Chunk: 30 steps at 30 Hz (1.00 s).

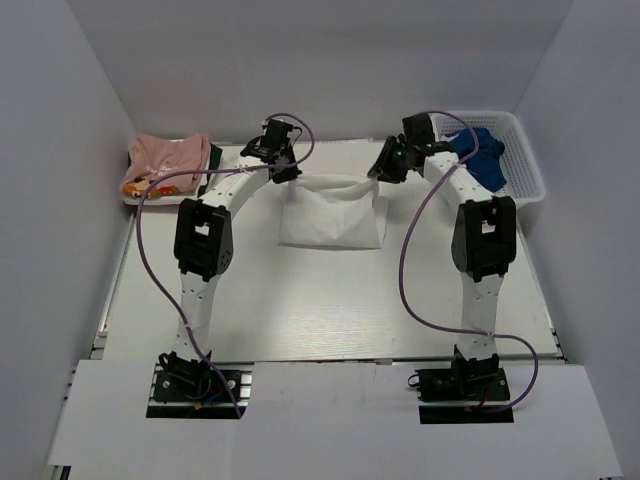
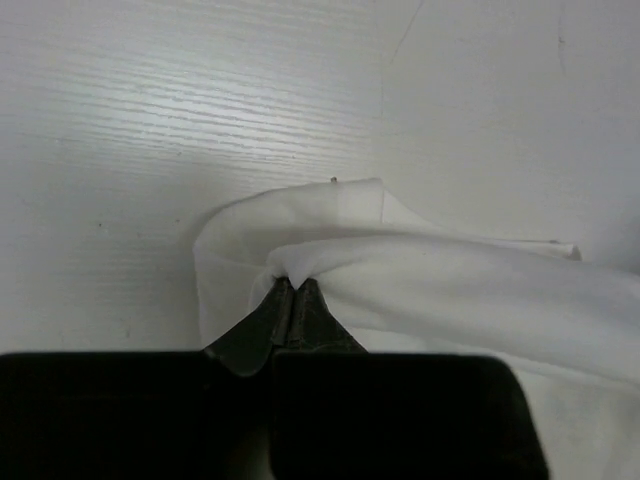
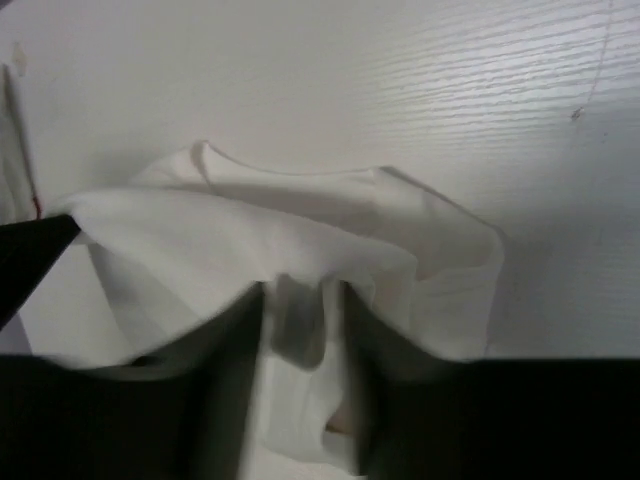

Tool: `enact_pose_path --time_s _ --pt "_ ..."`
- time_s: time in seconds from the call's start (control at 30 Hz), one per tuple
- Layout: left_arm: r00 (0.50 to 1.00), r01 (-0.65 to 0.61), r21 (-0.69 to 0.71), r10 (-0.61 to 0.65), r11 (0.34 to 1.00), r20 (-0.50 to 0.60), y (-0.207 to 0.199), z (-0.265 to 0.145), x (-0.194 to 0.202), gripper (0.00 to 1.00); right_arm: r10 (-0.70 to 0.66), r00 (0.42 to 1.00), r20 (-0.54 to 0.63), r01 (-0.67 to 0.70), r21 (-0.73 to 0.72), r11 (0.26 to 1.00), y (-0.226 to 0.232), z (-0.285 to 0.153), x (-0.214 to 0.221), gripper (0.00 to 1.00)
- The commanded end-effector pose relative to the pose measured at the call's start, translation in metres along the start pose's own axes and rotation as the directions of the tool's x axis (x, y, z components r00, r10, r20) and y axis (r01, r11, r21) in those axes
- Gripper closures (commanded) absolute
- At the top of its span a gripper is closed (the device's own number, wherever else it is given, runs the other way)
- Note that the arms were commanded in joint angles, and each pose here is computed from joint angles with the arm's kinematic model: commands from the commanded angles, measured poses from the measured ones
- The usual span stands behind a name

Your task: Fold and stack the t-shirts

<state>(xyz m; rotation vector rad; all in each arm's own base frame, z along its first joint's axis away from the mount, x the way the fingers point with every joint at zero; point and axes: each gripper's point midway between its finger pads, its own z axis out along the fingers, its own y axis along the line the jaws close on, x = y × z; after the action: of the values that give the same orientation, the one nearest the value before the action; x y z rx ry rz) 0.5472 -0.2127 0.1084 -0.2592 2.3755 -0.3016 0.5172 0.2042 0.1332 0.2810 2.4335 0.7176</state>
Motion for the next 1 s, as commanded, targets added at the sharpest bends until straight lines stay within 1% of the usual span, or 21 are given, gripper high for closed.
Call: enact_pose_path --time_s 0.0,0.03,0.07,0.1,0.13,0.17,0.2,0.3,0.33,0.37,0.4,0.43,0.53,0.67,0.7,0.73,0.8,0.83,0.87,0.9,0.97 --pt "0.998 -0.021 0.037 0.019 0.999 0.06 -0.006 -0.006 -0.032 0.91 -0.04 0.999 -0.006 0.041 0.033 0.999 -0.016 0.009 -0.014 0.43" --pt "0.998 -0.015 0.034 0.012 0.999 0.069 -0.004 -0.005 -0.04 0.72 -0.049 0.999 0.001 0.049 0.042 0.998 -0.017 0.011 -0.019 0.31" --pt "0.999 -0.016 0.024 0.015 1.0 0.05 -0.002 -0.004 -0.036 0.42 -0.066 0.998 0.011 0.065 0.069 0.995 -0.022 0.012 -0.023 0.29" --pt "0.999 -0.017 0.02 0.016 1.0 0.042 -0.001 0.0 -0.033 0.01 -0.08 0.996 0.029 0.077 0.074 0.994 -0.018 0.008 -0.03 0.24" --pt "0.999 -0.01 0.03 0.009 0.999 0.046 0.0 -0.001 -0.038 0.0 -0.095 0.995 0.031 0.091 0.099 0.991 -0.019 0.008 -0.027 0.1" --pt "0.999 -0.01 0.03 0.009 0.999 0.046 0.0 -0.001 -0.038 0.0 -0.117 0.991 0.066 0.111 0.093 0.989 -0.012 -0.005 -0.036 0.1" --pt "0.999 -0.01 0.032 0.008 0.999 0.049 0.0 -0.006 -0.039 0.0 -0.126 0.991 0.054 0.121 0.087 0.989 -0.01 -0.006 -0.028 0.1" --pt "0.998 -0.021 0.022 0.02 1.0 0.061 0.003 -0.021 -0.042 0.0 -0.189 0.98 0.068 0.191 -0.027 0.981 0.02 -0.021 -0.012 0.1" --pt "0.999 -0.022 0.014 0.021 1.0 0.046 0.008 -0.02 -0.033 0.0 -0.206 0.976 0.065 0.212 -0.116 0.97 0.034 -0.027 -0.001 0.1" --pt "0.998 -0.03 0.021 0.029 0.999 0.061 0.007 -0.028 -0.036 0.0 -0.217 0.976 0.029 0.219 -0.149 0.964 0.039 -0.023 0.022 0.1" --pt "0.998 -0.031 0.04 0.029 0.999 0.05 0.005 -0.029 -0.032 0.0 -0.228 0.97 0.082 0.239 -0.19 0.952 0.054 -0.035 0.015 0.1" --pt "0.999 -0.033 0.037 0.032 0.999 0.024 0.009 -0.025 -0.022 0.0 -0.236 0.97 0.053 0.241 -0.237 0.941 0.06 -0.032 0.033 0.13" --pt "0.999 -0.034 0.041 0.033 0.999 0.012 0.008 -0.025 -0.02 0.0 -0.254 0.967 0.033 0.253 -0.275 0.927 0.07 -0.03 0.045 0.21" --pt "0.999 -0.044 0.04 0.045 0.998 -0.027 0.011 -0.017 -0.007 0.0 -0.214 0.975 -0.061 0.189 -0.279 0.941 0.048 -0.01 0.074 0.52" --pt "0.998 -0.045 0.043 0.046 0.998 -0.041 0.011 -0.013 -0.003 0.0 -0.189 0.978 -0.093 0.159 -0.259 0.953 0.034 -0.004 0.081 0.67" --pt "0.998 -0.045 0.043 0.046 0.998 -0.041 0.011 -0.013 -0.003 0.0 -0.158 0.982 -0.104 0.129 -0.24 0.962 0.028 -0.001 0.085 0.73" --pt "0.996 -0.046 0.035 0.049 0.998 -0.077 0.016 -0.003 0.009 0.0 -0.076 0.984 -0.162 0.059 -0.11 0.992 -0.009 0.013 0.107 0.85" --pt "0.994 -0.056 0.026 0.059 0.998 -0.096 0.019 0.0 0.015 0.0 0.01 0.988 -0.155 -0.011 -0.005 1.0 -0.044 0.02 0.108 0.9" --pt "0.994 -0.056 0.026 0.059 0.998 -0.096 0.019 0.0 0.016 0.0 0.025 0.983 -0.18 -0.02 0.029 0.999 -0.057 0.021 0.122 0.9" --pt "0.991 -0.068 0.018 0.07 0.997 -0.114 0.022 0.003 0.021 0.0 0.067 0.984 -0.164 -0.058 0.062 0.996 -0.073 0.022 0.118 0.93" --pt "0.988 -0.08 0.028 0.083 0.996 -0.129 0.023 0.004 0.026 0.0 0.086 0.98 -0.18 -0.072 0.084 0.994 -0.088 0.026 0.128 0.95"
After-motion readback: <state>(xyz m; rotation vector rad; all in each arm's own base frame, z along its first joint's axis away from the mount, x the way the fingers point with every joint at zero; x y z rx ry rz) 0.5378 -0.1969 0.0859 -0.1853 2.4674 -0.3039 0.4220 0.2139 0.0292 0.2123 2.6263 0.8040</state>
